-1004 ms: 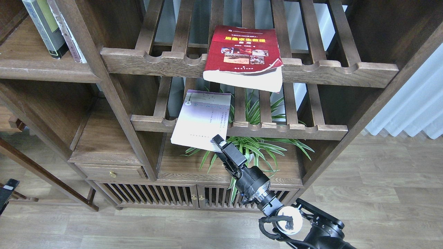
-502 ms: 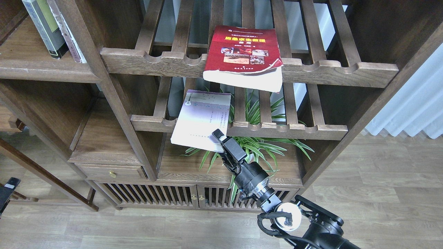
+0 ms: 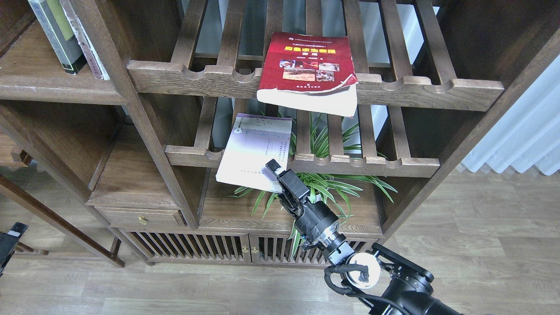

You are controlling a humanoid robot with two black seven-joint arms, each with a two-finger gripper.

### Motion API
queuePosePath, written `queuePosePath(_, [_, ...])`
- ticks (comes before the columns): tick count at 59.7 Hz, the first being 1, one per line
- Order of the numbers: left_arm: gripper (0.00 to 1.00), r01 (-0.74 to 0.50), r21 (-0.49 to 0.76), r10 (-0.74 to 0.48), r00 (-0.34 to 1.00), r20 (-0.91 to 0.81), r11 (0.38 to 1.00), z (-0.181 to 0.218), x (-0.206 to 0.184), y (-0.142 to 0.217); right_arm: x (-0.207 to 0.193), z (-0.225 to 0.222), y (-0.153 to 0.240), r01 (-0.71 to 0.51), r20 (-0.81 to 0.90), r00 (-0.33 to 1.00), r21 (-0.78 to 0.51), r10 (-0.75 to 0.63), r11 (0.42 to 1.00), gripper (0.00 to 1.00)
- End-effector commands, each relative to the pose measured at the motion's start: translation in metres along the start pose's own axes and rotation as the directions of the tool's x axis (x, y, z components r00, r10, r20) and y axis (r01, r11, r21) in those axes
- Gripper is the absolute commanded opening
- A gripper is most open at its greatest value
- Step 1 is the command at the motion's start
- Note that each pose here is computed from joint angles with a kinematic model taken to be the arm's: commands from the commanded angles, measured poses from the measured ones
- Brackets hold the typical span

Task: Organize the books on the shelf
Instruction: 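Grasp the white book with the right gripper and pull it off the shelf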

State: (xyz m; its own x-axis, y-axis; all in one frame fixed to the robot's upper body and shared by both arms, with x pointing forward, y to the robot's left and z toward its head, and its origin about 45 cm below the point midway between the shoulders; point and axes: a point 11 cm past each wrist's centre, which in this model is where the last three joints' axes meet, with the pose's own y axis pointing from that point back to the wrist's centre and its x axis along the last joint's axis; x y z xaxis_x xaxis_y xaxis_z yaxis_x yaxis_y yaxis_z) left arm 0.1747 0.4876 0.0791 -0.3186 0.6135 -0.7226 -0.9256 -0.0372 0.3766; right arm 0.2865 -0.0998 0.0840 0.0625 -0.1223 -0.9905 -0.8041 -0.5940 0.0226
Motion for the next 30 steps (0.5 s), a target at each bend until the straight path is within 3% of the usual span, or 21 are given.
queuePosePath(1, [1.00, 0.000, 0.000, 0.000, 1.000, 0.000, 1.000, 0.000, 0.000, 0.000, 0.005, 0.000, 0.000, -0.042, -0.004, 0.999, 0.001, 0.042, 0.999, 0.65])
queuePosePath(11, [1.00, 0.002, 0.022, -0.002, 1.000, 0.002, 1.000, -0.007, -0.001, -0.001, 0.004, -0.003, 0.000, -0.036, 0.016, 0.999, 0.017, 0.036, 0.999, 0.33])
queuePosePath(23, [1.00, 0.002, 0.023, -0.002, 1.000, 0.002, 1.000, -0.007, -0.001, -0.001, 0.001, -0.005, -0.003, -0.027, 0.018, 0.999, 0.022, 0.027, 0.999, 0.29])
queuePosePath(30, [1.00, 0.002, 0.022, -0.002, 1.000, 0.002, 1.000, -0.008, -0.001, -0.001, -0.005, -0.003, -0.004, 0.005, 0.024, 1.000, 0.010, -0.006, 1.000, 0.18])
